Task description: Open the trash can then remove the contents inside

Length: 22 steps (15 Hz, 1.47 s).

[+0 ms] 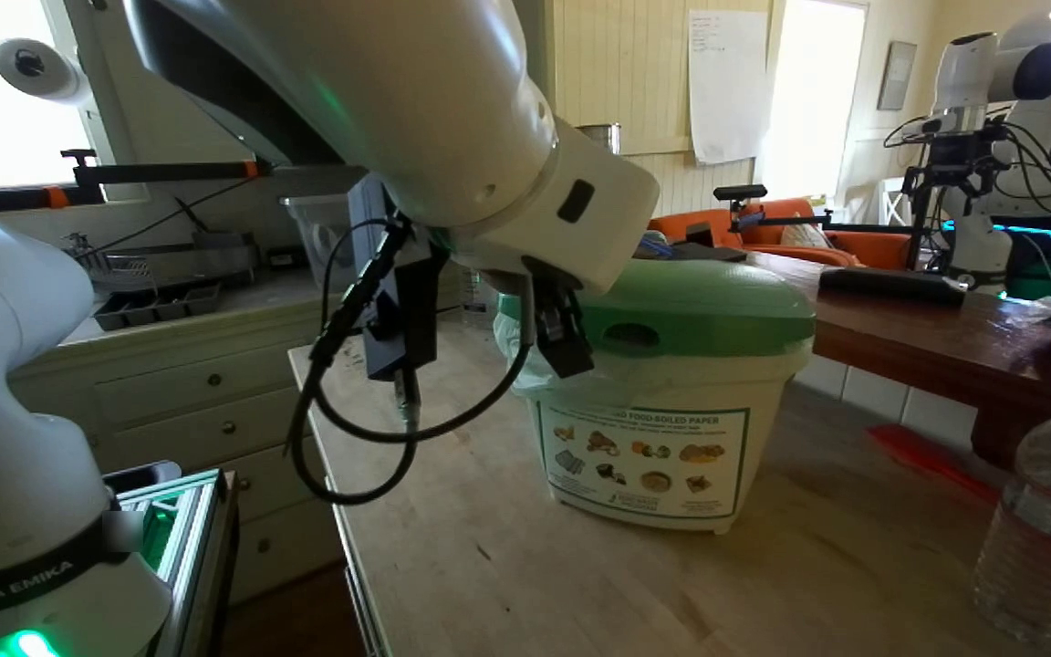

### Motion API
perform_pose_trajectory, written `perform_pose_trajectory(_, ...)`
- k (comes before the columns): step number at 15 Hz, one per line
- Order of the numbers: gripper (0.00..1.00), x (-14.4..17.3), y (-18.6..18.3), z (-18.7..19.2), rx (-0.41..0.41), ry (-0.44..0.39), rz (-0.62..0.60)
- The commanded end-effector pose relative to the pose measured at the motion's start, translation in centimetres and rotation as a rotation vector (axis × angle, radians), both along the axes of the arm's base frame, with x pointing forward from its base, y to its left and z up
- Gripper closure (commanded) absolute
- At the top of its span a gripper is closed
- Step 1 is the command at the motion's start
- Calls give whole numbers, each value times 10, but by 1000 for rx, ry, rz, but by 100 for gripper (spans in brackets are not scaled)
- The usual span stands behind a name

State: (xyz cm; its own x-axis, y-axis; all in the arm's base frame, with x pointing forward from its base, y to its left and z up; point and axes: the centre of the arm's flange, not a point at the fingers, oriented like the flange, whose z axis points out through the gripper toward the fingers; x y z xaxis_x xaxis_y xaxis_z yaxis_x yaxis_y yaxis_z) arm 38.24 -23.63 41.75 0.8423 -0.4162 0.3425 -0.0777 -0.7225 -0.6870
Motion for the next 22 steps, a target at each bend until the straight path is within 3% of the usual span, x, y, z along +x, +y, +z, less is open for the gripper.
perform_pose_trajectory(1, 0, -4, 7, 12, -8, -61, 18)
perform_pose_trajectory(13, 0, 0, 52, 105, -200, -263, 78)
perform_pose_trajectory(22, 0, 31, 93, 145, -330, -323, 136)
